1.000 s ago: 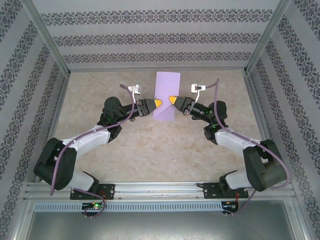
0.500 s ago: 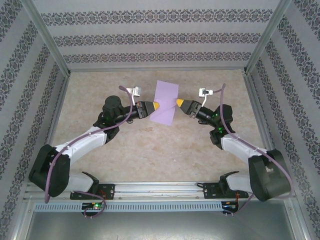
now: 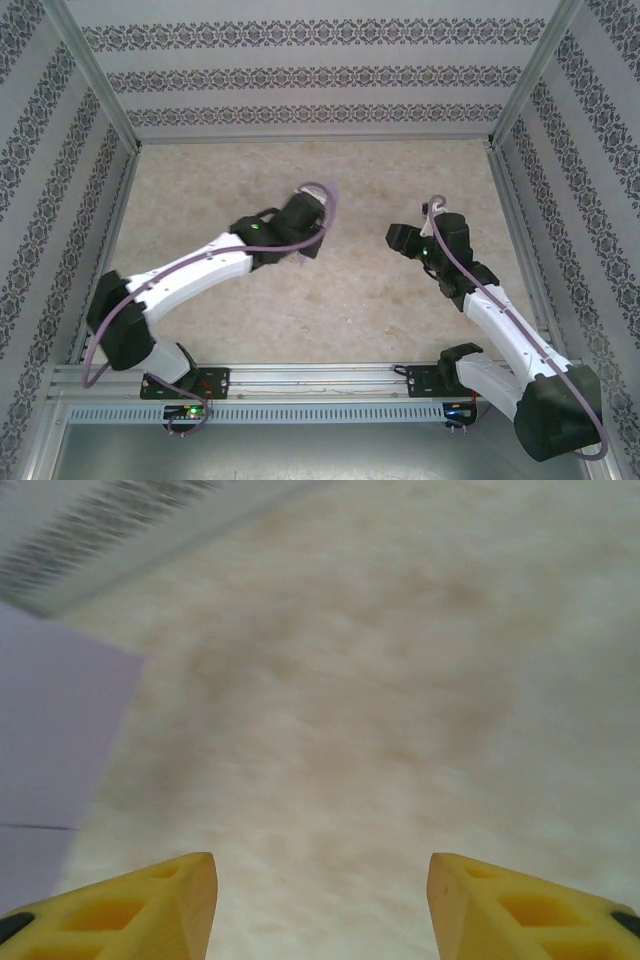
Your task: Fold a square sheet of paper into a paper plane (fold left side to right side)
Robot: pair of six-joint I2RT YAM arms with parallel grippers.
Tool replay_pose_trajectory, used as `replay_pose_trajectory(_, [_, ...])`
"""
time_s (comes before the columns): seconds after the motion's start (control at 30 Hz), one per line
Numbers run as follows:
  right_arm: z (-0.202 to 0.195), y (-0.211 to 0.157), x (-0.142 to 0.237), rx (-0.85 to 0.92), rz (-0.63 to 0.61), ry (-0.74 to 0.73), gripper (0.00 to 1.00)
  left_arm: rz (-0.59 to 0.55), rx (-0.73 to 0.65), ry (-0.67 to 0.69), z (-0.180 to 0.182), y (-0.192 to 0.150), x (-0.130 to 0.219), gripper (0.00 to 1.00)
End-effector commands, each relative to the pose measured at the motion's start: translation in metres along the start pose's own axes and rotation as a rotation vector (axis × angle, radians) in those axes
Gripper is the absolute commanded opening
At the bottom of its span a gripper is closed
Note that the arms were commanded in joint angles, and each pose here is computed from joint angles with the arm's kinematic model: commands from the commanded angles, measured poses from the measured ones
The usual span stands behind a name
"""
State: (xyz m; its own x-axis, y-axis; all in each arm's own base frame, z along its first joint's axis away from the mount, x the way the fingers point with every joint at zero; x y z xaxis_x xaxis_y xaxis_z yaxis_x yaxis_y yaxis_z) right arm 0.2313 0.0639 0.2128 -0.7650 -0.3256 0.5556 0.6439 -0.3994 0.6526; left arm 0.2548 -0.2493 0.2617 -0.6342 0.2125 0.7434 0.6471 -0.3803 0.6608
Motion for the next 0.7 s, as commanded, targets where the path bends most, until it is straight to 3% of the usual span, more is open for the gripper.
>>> replay_pose_trajectory(0.0, [-0.026, -0.008, 0.008, 0.042, 0.037, -0.251, 0.6, 0.119, -0.246, 0.417, 0.005, -0.021, -0.004, 0.0])
replay_pose_trajectory(0.17, [-0.038, -0.013, 0.009, -0.009, 0.022, -0.278, 0.66, 0.139, -0.283, 0.575, -0.013, -0.04, -0.024, 0.0])
replay_pose_trajectory(0.3, [-0.041, -0.014, 0.009, -0.019, 0.017, -0.264, 0.66, 0.194, -0.261, 0.596, -0.021, -0.064, -0.04, 0.0])
replay_pose_trajectory(0.4, [-0.041, -0.014, 0.007, -0.027, 0.023, -0.253, 0.66, 0.26, -0.221, 0.548, -0.026, -0.079, -0.055, 0.0])
replay_pose_trajectory(0.5, [-0.041, -0.014, 0.004, -0.034, 0.037, -0.233, 0.66, 0.306, -0.122, 0.413, -0.035, -0.088, -0.069, 0.0])
replay_pose_trajectory(0.67, [-0.041, -0.017, -0.001, -0.052, 0.077, -0.208, 0.66, 0.3, 0.055, 0.229, -0.044, -0.09, -0.079, 0.05])
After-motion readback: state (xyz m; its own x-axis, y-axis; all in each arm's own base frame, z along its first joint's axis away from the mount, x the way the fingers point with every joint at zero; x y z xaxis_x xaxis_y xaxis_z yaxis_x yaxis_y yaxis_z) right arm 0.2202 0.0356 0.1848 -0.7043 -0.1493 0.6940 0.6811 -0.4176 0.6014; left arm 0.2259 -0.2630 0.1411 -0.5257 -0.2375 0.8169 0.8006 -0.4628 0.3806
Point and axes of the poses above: each hand's point on the last joint's axis, 136 mm out from that joint toward the fingers, its own x axis back along the fingers, its own z axis along the line the jaws close on, y = z × x, the point moved 10 cm from there along x, back along the fingers, and after that the axes turned 4 degrees about -x, right-handed, at the moved point
